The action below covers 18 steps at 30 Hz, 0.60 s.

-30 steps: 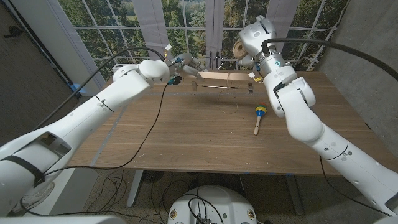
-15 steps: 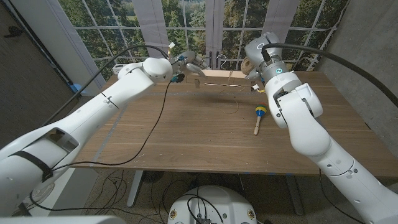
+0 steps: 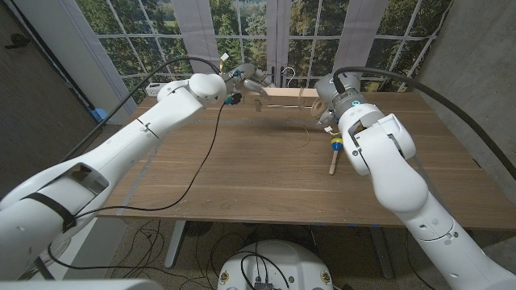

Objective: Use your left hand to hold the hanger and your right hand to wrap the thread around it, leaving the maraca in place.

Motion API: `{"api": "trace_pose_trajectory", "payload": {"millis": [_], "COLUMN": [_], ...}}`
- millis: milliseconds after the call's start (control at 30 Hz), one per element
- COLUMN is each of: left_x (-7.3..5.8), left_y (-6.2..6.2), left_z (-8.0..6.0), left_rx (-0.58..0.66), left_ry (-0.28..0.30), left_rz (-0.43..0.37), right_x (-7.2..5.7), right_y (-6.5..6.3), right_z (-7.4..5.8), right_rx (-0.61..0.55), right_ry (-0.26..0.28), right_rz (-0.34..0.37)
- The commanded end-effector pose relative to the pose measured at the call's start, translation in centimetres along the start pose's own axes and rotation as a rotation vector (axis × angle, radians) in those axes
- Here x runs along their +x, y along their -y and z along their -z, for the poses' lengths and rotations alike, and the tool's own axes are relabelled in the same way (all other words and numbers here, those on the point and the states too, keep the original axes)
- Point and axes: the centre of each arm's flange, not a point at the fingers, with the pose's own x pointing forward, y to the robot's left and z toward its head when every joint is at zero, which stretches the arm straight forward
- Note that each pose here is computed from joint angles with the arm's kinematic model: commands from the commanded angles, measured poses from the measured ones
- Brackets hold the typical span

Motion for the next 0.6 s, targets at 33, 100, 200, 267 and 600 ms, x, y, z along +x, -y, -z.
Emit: {"api": "trace_pose_trajectory", "payload": {"millis": [33,100,200,267,600], "left_x": [0.4,0.5,0.5,0.5,0.3], "left_y": [-0.4,-0.4,-0.5,-0.5,-0.9], "left_z": [-0.4,-0.3,-0.4,-0.3,-0.4], "left_rx": [0.002,-0.012,-0.012,-0.012,-0.020], "left_ry": [0.009,0.012,0.012,0.012,0.013], "left_rz": [-0.013,-0.022,-0.023,-0.023,-0.021], "right_x": [1.0,1.4,1.9,2.4,4.7], "right_y": [-2.4,-2.8,-3.3,-3.8,-5.8], "right_z": [-2.2,-2.5,-2.9,-3.3,-4.0], "right_rx": [0.046,0.054,0.065,0.072,0.113], "right_ry": [0.092,0.105,0.122,0.137,0.168], "right_rz": [-0.137,-0.149,-0.171,-0.193,-0.261]}}
